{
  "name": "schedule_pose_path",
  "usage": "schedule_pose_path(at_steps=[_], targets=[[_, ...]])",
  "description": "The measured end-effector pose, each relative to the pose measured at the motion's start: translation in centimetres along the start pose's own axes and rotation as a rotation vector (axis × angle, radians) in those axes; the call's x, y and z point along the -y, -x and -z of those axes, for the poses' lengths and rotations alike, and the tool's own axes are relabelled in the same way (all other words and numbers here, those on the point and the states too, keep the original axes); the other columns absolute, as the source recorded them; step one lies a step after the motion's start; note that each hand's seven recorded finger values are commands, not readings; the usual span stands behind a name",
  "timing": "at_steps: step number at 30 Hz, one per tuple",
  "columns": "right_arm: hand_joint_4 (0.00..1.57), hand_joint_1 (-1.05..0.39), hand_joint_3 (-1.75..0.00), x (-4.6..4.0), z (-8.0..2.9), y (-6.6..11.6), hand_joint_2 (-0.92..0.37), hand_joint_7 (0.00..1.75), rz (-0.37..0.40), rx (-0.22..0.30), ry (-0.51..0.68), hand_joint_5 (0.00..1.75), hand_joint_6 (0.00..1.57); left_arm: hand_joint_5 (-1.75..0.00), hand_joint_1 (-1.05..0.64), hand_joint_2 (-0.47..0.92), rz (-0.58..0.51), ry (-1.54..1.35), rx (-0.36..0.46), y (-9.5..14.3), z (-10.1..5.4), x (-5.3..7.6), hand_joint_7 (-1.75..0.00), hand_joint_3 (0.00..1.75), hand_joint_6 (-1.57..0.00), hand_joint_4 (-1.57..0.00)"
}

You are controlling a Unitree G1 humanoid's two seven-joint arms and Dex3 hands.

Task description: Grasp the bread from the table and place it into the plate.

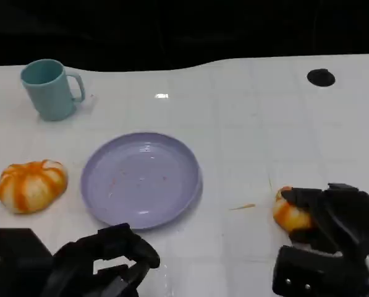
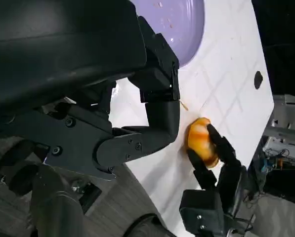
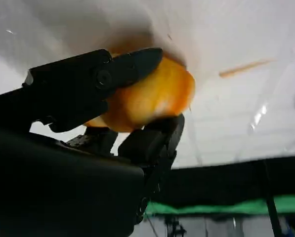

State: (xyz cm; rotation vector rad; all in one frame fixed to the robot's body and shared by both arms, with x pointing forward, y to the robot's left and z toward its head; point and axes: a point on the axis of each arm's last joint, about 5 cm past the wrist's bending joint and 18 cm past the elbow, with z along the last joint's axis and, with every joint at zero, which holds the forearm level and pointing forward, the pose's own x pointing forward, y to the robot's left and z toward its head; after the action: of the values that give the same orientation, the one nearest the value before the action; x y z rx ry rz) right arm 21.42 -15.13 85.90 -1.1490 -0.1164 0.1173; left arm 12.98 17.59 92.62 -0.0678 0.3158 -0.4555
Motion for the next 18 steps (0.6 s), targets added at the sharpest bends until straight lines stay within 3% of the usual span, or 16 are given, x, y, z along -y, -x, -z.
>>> schedule_pose_path(at_steps=[1,3,9,12,14,18], targets=[[0.91,-0.12,-0.81,-0.1,0.04,0.01,-0.52,1.38,0.031,0.017,-0.018,1.73,0.85,-1.75,-0.35,0.92,-0.001,0.001,0.0,-0.01,0.0,0.01,-1.43,0.56,-0.6,-0.64],[0.9,-0.12,-0.9,-0.21,0.06,-0.04,-0.47,1.51,0.065,0.043,-0.037,1.74,0.79,-1.75,-0.34,0.92,-0.001,0.001,0.0,-0.04,-0.03,0.02,-1.43,0.56,-0.6,-0.65],[0.9,-0.1,-0.97,-0.07,-0.04,-0.29,-0.41,1.43,0.098,0.062,-0.049,1.75,0.82,-1.75,-0.34,0.92,0.0,0.004,0.004,-0.08,-0.05,0.05,-1.43,0.56,-0.61,-0.65],[0.91,-0.1,-1.01,-0.03,-0.19,-0.3,-0.4,1.55,0.109,0.078,-0.073,1.75,0.78,-1.75,-0.34,0.92,0.0,0.007,0.005,-0.1,-0.04,0.08,-1.43,0.56,-0.61,-0.65],[0.92,-0.1,-0.95,0.02,-0.34,-0.35,-0.42,1.7,0.123,0.092,-0.088,1.75,0.71,-1.75,-0.33,0.92,-0.001,0.007,0.003,-0.1,-0.03,0.08,-1.42,0.56,-0.61,-0.65],[0.92,-0.1,-0.92,0.21,-0.9,-0.65,-0.41,1.74,0.145,0.117,-0.11,1.75,0.69,-1.75,-0.33,0.92,0.001,0.007,0.004,-0.14,-0.05,0.1,-1.42,0.56,-0.61,-0.65]])
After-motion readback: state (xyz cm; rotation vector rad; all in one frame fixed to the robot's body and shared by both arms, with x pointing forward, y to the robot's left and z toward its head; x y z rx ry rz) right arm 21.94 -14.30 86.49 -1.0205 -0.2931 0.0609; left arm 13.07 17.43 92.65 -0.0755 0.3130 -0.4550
